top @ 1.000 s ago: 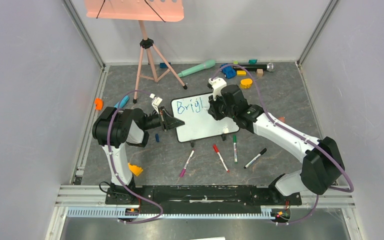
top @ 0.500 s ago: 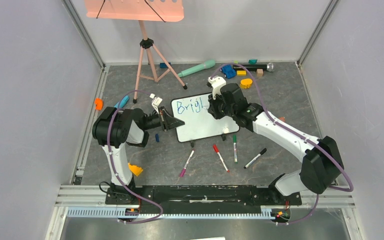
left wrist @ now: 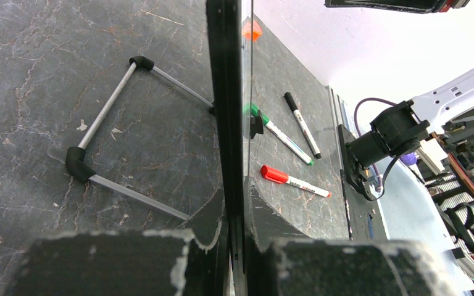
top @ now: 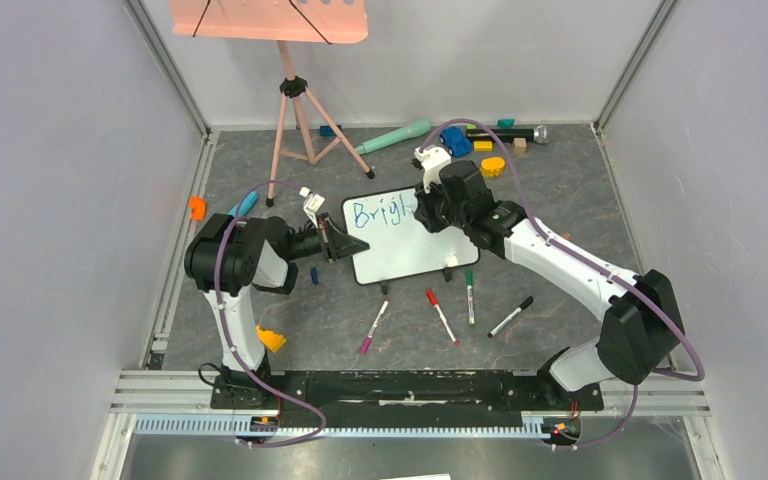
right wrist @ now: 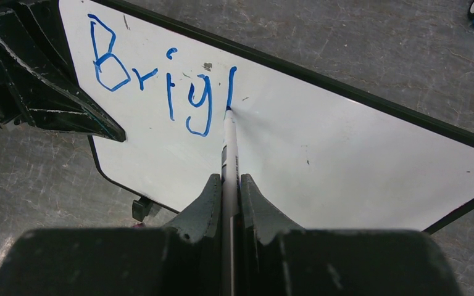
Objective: Write a sentence on the whiteboard
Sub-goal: Pick up the sentence from the whiteboard.
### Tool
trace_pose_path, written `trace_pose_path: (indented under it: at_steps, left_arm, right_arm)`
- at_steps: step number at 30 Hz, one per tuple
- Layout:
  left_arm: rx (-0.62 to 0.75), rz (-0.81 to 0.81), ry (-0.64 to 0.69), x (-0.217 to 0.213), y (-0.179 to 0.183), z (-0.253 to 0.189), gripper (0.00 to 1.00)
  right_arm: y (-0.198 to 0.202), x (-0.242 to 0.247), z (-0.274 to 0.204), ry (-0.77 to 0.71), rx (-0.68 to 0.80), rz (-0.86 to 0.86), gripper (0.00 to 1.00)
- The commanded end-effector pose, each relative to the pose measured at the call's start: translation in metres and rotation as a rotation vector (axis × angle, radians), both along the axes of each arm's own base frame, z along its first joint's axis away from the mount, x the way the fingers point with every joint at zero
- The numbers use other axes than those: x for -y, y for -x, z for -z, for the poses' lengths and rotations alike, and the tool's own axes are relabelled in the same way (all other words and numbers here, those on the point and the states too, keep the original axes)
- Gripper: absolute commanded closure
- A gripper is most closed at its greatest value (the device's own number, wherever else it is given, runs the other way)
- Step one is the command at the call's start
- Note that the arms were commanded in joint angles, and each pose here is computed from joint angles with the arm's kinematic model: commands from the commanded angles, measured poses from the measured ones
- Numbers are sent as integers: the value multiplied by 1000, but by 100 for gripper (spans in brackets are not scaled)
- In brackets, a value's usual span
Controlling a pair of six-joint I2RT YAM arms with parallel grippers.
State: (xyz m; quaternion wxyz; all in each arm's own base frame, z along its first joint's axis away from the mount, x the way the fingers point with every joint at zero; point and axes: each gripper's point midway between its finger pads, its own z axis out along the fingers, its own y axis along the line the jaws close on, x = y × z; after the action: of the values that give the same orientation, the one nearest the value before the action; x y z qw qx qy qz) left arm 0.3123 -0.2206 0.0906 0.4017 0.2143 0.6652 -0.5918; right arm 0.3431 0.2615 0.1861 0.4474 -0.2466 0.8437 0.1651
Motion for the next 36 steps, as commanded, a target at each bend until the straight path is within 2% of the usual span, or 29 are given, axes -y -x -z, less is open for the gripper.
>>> trace_pose_path:
  at_steps: [1,36]
  left_arm:
    - [144,-38,-48,-5,-7,11,98]
    - [142,-37,-47,-4,-8,12,98]
  right_arm:
    - [-21,7,-19,8,75,53,100]
    - [-8,29,8,26,18,82,100]
